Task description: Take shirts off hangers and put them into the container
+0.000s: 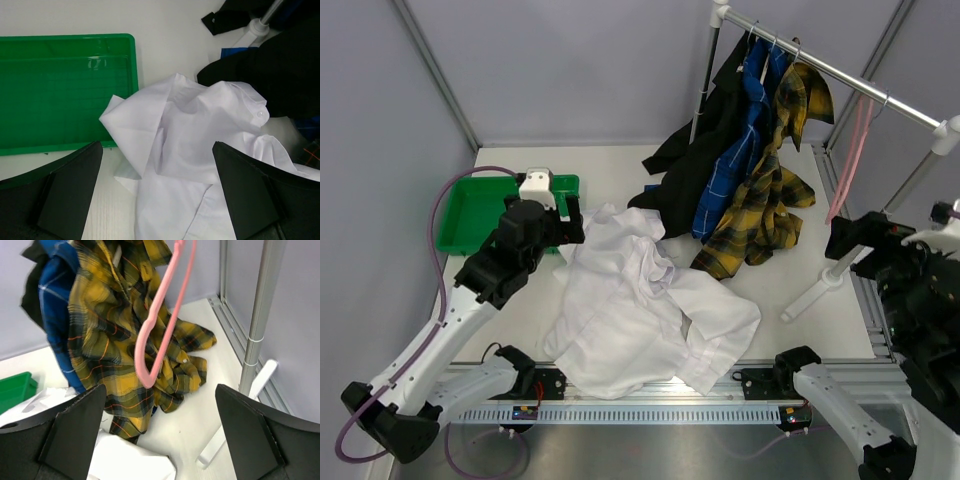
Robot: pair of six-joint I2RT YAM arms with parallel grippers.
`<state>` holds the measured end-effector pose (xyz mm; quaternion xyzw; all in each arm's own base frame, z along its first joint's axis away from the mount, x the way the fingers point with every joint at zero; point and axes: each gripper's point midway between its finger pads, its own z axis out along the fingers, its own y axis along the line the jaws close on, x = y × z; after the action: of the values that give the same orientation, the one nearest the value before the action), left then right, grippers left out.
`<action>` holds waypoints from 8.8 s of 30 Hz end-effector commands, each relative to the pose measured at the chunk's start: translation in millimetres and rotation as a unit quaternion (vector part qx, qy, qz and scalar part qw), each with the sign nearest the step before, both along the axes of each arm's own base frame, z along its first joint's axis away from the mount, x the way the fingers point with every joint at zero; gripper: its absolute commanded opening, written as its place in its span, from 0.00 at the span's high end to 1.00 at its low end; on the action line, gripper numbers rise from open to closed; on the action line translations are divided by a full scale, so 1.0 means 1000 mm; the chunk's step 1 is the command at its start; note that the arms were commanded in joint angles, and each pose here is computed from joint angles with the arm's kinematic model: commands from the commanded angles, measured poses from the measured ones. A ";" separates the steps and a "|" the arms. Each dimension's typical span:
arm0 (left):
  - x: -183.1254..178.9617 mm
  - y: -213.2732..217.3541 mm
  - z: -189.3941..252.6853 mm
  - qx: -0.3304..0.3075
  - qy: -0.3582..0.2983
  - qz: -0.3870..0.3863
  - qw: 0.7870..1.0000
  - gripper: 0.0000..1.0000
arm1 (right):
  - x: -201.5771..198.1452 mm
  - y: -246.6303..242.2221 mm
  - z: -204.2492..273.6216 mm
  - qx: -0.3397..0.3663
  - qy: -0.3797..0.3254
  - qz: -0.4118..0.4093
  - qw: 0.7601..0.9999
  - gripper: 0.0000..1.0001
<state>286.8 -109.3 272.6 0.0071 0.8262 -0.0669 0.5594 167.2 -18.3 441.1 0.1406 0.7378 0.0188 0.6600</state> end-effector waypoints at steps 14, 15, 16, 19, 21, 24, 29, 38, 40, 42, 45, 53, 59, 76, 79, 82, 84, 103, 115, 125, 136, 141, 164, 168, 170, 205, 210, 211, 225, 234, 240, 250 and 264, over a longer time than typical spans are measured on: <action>-0.021 -0.106 -0.069 -0.030 0.102 -0.122 0.987 0.01 | -0.033 0.033 -0.034 -0.040 -0.059 0.142 0.987 0.01; -0.022 -0.113 -0.074 -0.034 0.108 -0.124 0.986 0.01 | -0.032 0.034 -0.039 -0.042 -0.054 0.145 0.987 0.01; -0.022 -0.118 -0.082 -0.034 0.114 -0.125 0.985 0.01 | -0.035 0.034 -0.039 -0.042 -0.058 0.146 0.987 0.01; -0.015 -0.134 -0.101 -0.033 0.123 -0.118 0.985 0.01 | -0.035 0.034 -0.048 -0.045 -0.054 0.149 0.986 0.01; -0.006 -0.143 -0.115 -0.025 0.126 -0.111 0.986 0.01 | -0.035 0.036 -0.052 -0.046 -0.050 0.154 0.986 0.01; 0.001 -0.156 -0.135 -0.021 0.141 -0.109 0.984 0.01 | -0.038 0.039 -0.056 -0.044 -0.051 0.163 0.984 0.00; 0.007 -0.158 -0.178 0.001 0.178 -0.080 0.981 0.01 | -0.043 0.046 -0.059 -0.040 -0.054 0.187 0.980 0.00; 0.004 -0.139 -0.203 0.032 0.203 -0.028 0.978 0.70 | -0.052 0.048 -0.062 -0.043 -0.074 0.202 0.976 0.00; 0.003 -0.130 -0.183 0.034 0.190 -0.021 0.981 1.00 | -0.054 0.048 -0.061 -0.042 -0.077 0.202 0.975 0.01; 0.003 -0.123 -0.158 0.030 0.172 -0.012 0.984 1.00 | -0.054 0.049 -0.061 -0.042 -0.079 0.205 0.975 0.01; 0.003 -0.103 -0.113 0.049 0.147 0.013 0.988 1.00 | -0.054 0.051 -0.063 -0.040 -0.078 0.209 0.974 0.01; 0.030 -0.025 -0.016 0.073 0.084 0.081 0.991 1.00 | -0.057 0.054 -0.064 -0.037 -0.083 0.219 0.972 0.01; 0.047 0.038 0.035 0.093 0.060 0.147 0.983 0.99 | -0.063 0.055 -0.064 -0.036 -0.091 0.224 0.970 0.01; 0.130 0.174 0.025 0.035 0.086 0.325 0.941 0.97 | -0.069 0.065 -0.066 -0.028 -0.106 0.255 0.961 0.00; 0.143 0.184 -0.015 0.026 0.129 0.335 0.933 0.97 | -0.071 0.066 -0.068 -0.028 -0.111 0.259 0.959 0.00; 0.151 0.201 -0.071 0.012 0.191 0.352 0.916 0.99 | -0.072 0.066 -0.073 -0.030 -0.114 0.261 0.958 0.00; 0.155 0.212 -0.104 0.004 0.221 0.364 0.905 1.00 | -0.072 0.066 -0.075 -0.030 -0.116 0.261 0.958 0.01; 0.141 0.212 -0.097 -0.059 0.203 0.350 0.913 0.01 | -0.069 0.066 -0.078 -0.033 -0.120 0.269 0.955 0.00; 0.027 0.105 -0.046 -0.050 0.142 0.218 0.964 0.01 | -0.072 0.069 -0.077 -0.028 -0.121 0.279 0.952 0.00; -0.053 0.015 -0.165 -0.045 0.252 0.119 0.959 0.01 | -0.073 0.074 -0.079 -0.020 -0.120 0.290 0.949 0.01; -0.064 0.007 -0.242 0.014 0.318 0.160 0.934 0.01 | -0.074 0.074 -0.083 -0.020 -0.115 0.290 0.950 0.01; -0.068 0.012 -0.261 0.031 0.333 0.172 0.927 0.14 | -0.074 0.073 -0.085 -0.020 -0.117 0.290 0.950 0.01; 0.018 0.059 -0.047 0.052 0.140 0.218 0.964 1.00 | -0.073 0.075 -0.084 -0.023 -0.117 0.295 0.948 0.01; 0.046 0.089 -0.004 0.042 0.108 0.246 0.962 1.00 | -0.075 0.076 -0.082 -0.023 -0.119 0.297 0.947 0.01; 0.063 0.106 0.003 0.041 0.108 0.265 0.957 1.00 | -0.074 0.076 -0.083 -0.022 -0.118 0.297 0.947 0.01; 0.170 0.190 -0.207 -0.062 0.337 0.323 0.882 0.56 | -0.063 0.079 -0.092 -0.027 -0.102 0.295 0.950 0.00; 0.165 0.187 -0.103 -0.078 0.238 0.306 0.919 0.08 | -0.066 0.080 -0.091 -0.024 -0.109 0.300 0.947 0.00; 0.162 0.187 -0.091 -0.081 0.225 0.305 0.922 0.04 | -0.066 0.080 -0.091 -0.022 -0.108 0.300 0.948 0.00; 0.019 0.140 -0.074 -0.139 0.160 0.277 0.937 0.01 | -0.080 0.078 -0.086 -0.020 -0.132 0.308 0.942 0.01; -0.042 0.139 -0.168 -0.191 0.181 0.351 0.899 0.01 | -0.083 0.079 -0.086 -0.021 -0.145 0.311 0.939 0.01; -0.039 0.147 -0.195 -0.220 0.158 0.397 0.877 0.01 | -0.087 0.078 -0.084 -0.022 -0.145 0.315 0.938 0.01; -0.020 0.153 -0.215 -0.242 0.136 0.422 0.863 0.10 | -0.090 0.077 -0.084 -0.024 -0.151 0.314 0.937 0.01; 0.013 0.144 -0.176 -0.271 0.117 0.392 0.871 1.00 | -0.087 0.078 -0.085 -0.024 -0.145 0.314 0.938 0.01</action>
<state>264.5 32.8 44.0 -0.4831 0.7995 -0.0288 0.3559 83.5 56.4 348.5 -0.1002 0.6522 0.2223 0.7178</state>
